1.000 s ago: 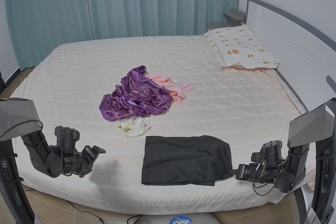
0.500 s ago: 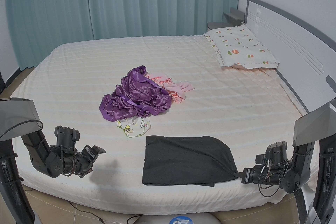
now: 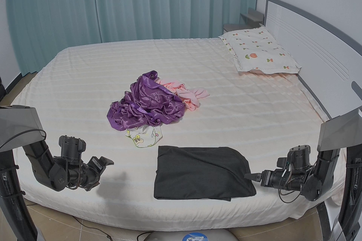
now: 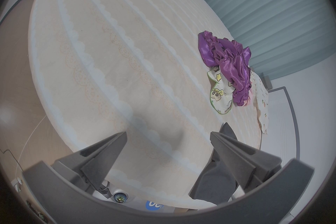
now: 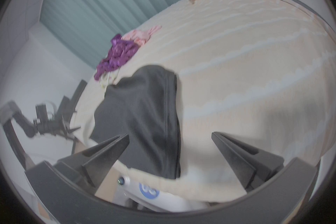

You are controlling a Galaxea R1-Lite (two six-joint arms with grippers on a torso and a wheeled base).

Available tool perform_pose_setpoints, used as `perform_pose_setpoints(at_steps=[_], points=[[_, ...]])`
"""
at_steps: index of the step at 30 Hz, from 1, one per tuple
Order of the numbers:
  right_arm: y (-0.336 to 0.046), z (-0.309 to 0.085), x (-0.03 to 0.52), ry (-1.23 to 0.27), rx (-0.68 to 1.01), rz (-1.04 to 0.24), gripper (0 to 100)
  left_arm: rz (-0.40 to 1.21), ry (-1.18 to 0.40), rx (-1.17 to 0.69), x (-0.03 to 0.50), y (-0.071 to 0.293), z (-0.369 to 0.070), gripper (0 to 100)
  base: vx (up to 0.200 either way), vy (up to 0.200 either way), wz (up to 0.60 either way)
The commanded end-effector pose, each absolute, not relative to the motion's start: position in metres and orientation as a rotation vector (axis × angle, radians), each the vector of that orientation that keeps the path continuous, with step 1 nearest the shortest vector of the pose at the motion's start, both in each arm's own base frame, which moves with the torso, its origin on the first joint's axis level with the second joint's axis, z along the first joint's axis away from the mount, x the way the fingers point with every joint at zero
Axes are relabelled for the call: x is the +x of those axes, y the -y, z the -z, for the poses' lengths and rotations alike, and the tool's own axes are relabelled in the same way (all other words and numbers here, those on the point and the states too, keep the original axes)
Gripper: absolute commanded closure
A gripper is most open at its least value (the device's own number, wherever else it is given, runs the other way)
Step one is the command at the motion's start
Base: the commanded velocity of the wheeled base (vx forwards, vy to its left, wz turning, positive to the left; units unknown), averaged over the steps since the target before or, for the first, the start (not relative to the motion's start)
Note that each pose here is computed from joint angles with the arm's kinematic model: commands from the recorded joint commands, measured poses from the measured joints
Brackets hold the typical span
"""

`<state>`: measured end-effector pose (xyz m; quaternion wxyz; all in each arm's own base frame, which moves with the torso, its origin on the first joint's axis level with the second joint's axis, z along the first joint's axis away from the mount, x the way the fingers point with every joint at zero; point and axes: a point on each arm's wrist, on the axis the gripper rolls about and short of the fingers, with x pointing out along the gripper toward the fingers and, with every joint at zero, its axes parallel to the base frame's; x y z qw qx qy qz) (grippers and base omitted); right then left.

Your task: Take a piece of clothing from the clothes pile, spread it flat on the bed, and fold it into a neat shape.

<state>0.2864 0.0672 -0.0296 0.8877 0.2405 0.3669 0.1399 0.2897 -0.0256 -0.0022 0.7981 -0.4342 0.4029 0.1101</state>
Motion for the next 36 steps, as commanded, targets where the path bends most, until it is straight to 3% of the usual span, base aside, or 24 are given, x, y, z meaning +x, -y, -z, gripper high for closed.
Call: perform_pose_setpoints(at_steps=[1, 5, 18, 19, 36], points=[[-0.075, 0.041, 0.34, -0.695, 0.648, -0.24, 0, -0.237, -0.866, -0.932, 0.29, 0.025, 0.003, 0, 0.0, 0.0, 0.0], [-0.082, 0.044, 0.357, -0.716, 0.722, -0.214, 0, -0.237, -0.864, -0.933, 0.29, 0.025, 0.002, 0, 0.0, 0.0, 0.0], [-0.103, 0.048, 0.382, -0.768, 0.713, -0.22, 0, -0.237, -0.866, -0.932, 0.29, 0.025, 0.003, 0, 0.0, 0.0, 0.0], [-0.103, 0.047, 0.383, -0.764, 0.713, -0.217, 100, -0.237, -0.864, -0.933, 0.29, 0.025, 0.003, 0, 0.0, 0.0, 0.0], [-0.095, 0.035, 0.388, -0.705, 0.799, -0.159, 100, -0.237, -0.864, -0.933, 0.29, 0.025, 0.003, 0, 0.0, 0.0, 0.0]])
